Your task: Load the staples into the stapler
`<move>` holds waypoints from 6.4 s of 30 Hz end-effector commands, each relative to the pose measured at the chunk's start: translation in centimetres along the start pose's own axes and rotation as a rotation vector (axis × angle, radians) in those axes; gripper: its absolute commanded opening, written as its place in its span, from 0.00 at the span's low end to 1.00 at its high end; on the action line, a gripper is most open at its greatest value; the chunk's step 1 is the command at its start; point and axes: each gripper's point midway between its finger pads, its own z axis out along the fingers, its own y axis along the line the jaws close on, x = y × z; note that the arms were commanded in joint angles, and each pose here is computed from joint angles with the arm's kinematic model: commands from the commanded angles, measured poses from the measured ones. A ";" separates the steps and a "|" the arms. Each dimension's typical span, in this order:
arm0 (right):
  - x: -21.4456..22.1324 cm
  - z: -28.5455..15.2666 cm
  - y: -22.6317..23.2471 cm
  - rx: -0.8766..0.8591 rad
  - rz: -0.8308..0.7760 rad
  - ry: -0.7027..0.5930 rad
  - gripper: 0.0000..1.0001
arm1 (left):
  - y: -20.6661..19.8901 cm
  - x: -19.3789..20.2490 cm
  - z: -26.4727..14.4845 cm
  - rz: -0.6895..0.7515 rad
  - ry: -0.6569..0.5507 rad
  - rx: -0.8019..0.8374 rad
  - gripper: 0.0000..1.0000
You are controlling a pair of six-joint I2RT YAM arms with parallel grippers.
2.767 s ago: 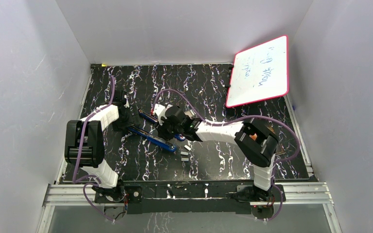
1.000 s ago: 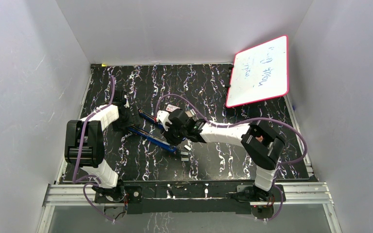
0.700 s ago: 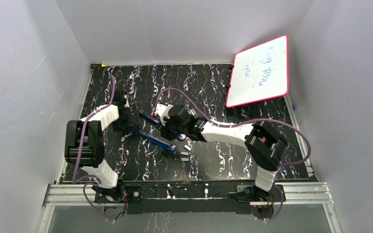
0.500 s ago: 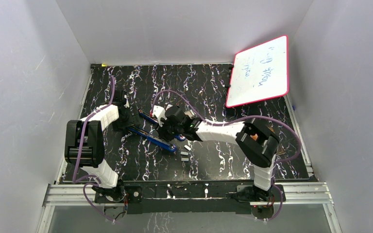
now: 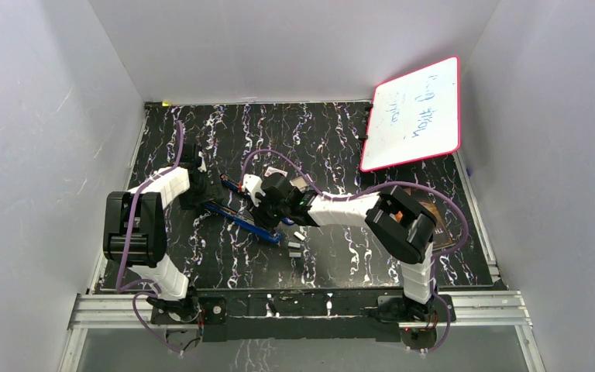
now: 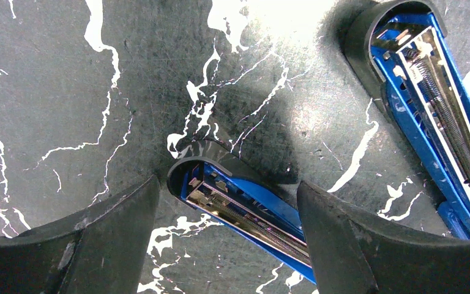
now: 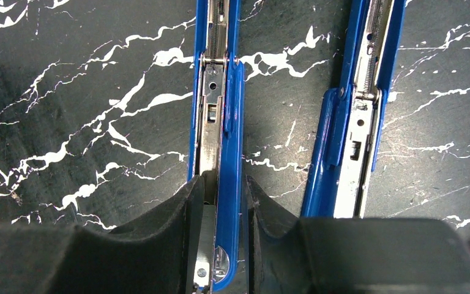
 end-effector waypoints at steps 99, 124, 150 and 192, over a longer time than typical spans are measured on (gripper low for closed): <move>11.3 -8.7 4.8 -0.190 -0.221 -0.080 0.43 | -0.2 -1.1 -1.1 0.018 -0.048 0.011 0.81; 3.5 -10.4 5.0 -0.151 -0.212 -0.237 0.15 | -0.2 -1.3 -1.4 0.015 -0.056 0.014 0.81; -2.4 -4.4 2.0 0.013 -0.009 -0.033 0.10 | -0.3 -1.2 -1.5 0.013 -0.048 0.016 0.81; -1.1 -1.8 1.3 0.040 0.004 0.047 0.10 | -0.5 -1.0 -1.3 0.013 -0.026 0.026 0.81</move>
